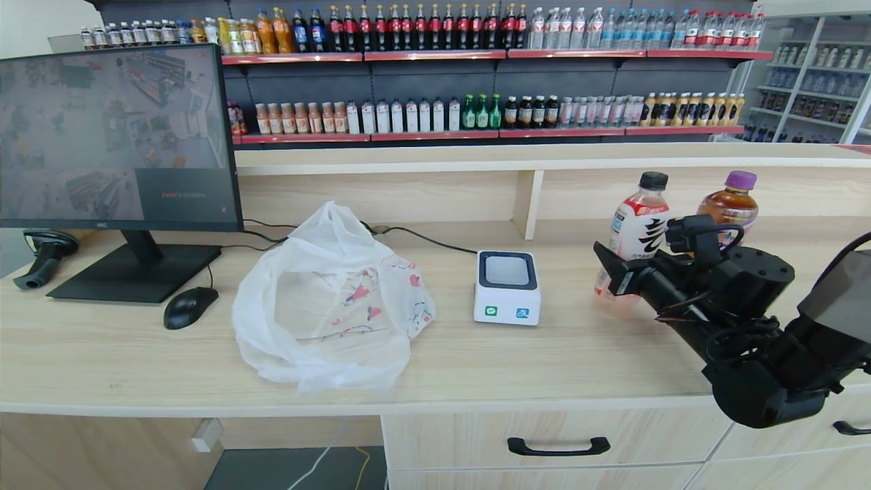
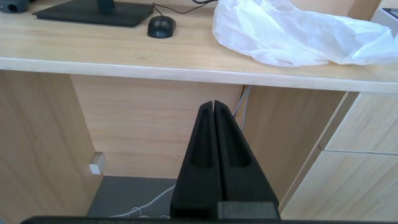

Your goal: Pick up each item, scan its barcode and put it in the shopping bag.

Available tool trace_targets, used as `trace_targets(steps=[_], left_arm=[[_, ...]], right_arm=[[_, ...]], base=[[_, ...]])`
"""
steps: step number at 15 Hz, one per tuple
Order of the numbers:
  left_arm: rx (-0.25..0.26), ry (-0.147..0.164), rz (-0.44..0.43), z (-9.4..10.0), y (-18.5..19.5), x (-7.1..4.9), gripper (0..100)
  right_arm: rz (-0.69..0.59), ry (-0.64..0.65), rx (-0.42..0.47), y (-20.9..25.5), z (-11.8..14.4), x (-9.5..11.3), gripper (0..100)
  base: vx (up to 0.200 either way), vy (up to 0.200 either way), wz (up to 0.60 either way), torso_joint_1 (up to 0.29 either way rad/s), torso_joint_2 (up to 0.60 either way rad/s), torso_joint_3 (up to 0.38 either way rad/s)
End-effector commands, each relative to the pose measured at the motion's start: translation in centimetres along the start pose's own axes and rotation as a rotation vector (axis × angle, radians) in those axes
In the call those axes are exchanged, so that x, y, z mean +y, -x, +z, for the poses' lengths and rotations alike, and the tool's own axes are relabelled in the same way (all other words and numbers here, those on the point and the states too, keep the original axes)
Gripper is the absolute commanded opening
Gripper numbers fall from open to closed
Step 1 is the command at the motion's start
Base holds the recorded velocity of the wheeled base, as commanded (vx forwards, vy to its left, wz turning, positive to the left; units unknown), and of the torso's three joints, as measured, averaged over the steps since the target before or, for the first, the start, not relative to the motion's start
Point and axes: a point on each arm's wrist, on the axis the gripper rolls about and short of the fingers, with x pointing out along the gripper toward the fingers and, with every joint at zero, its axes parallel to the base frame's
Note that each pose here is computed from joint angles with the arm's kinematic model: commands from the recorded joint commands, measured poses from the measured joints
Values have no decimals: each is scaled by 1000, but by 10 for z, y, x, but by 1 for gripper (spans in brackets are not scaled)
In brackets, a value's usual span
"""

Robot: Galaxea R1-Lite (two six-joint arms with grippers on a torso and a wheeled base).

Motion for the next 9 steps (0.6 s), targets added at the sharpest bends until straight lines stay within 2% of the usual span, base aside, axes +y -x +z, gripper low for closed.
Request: trace_targets(steps=[1, 9], left_arm=[[-1, 0, 0, 0, 0, 0, 0], [-1, 0, 0, 0, 0, 0, 0]], right_arm=[[0, 2, -35, 3, 13, 0, 0], [8, 1, -66, 33, 42, 3, 0]], base=[[0, 0, 0, 0, 0, 0], [0, 0, 0, 0, 0, 0]])
